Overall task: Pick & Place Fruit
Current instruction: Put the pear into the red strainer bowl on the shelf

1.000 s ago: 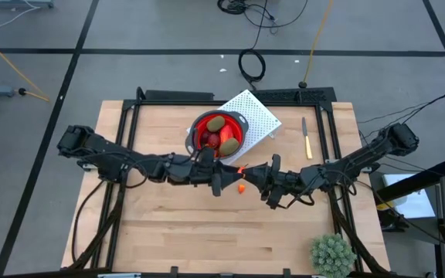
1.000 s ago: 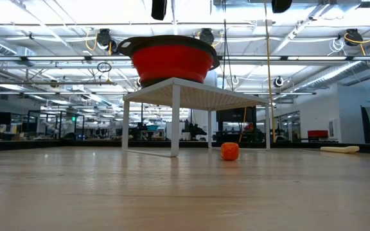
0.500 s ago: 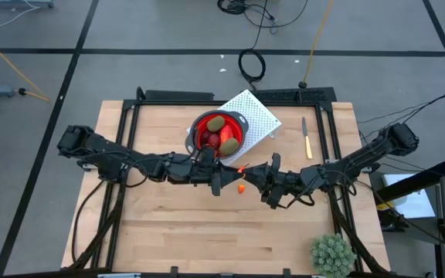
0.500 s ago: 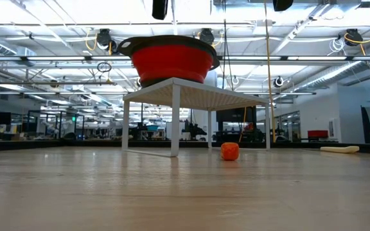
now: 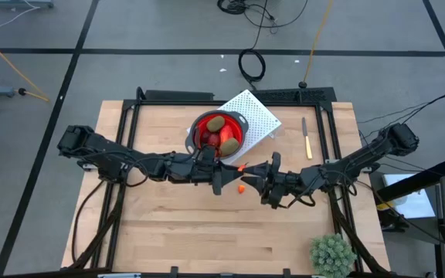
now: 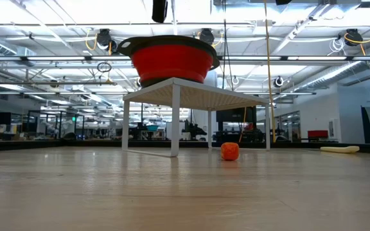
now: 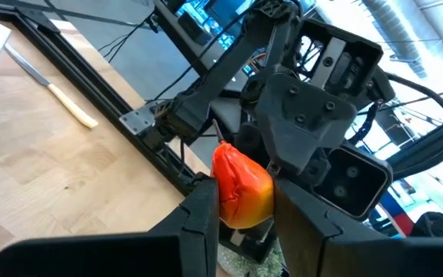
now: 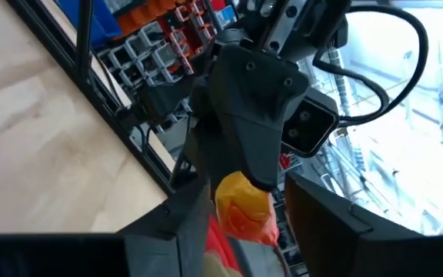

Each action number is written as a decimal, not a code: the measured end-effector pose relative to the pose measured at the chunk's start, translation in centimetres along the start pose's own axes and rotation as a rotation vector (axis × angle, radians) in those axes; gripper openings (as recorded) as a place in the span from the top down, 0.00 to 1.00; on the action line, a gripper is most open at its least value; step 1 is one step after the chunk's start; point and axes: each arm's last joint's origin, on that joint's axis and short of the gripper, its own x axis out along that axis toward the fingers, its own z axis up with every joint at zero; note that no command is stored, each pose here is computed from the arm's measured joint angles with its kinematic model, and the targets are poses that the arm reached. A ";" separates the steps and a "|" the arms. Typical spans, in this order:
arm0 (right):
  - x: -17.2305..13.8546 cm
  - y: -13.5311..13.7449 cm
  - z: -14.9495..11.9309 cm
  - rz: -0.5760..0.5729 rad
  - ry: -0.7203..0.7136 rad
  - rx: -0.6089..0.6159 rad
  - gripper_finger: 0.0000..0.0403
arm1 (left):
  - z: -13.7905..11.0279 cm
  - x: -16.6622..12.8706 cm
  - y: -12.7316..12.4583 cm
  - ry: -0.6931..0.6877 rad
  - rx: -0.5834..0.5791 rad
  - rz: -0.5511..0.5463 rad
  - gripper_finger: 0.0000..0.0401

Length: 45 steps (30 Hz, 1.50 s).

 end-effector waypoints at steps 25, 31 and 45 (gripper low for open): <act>-1.5 0.0 0.4 -0.058 0.180 0.244 0.59 | 1.9 0.6 2.3 0.001 0.045 0.079 0.77; -2.8 -0.7 0.2 -0.039 0.209 0.358 0.64 | 3.1 0.3 2.9 -0.005 0.082 0.092 0.77; -6.4 -3.3 -1.5 -0.007 0.291 0.738 0.98 | 5.3 -1.6 1.8 -0.050 0.217 0.094 0.77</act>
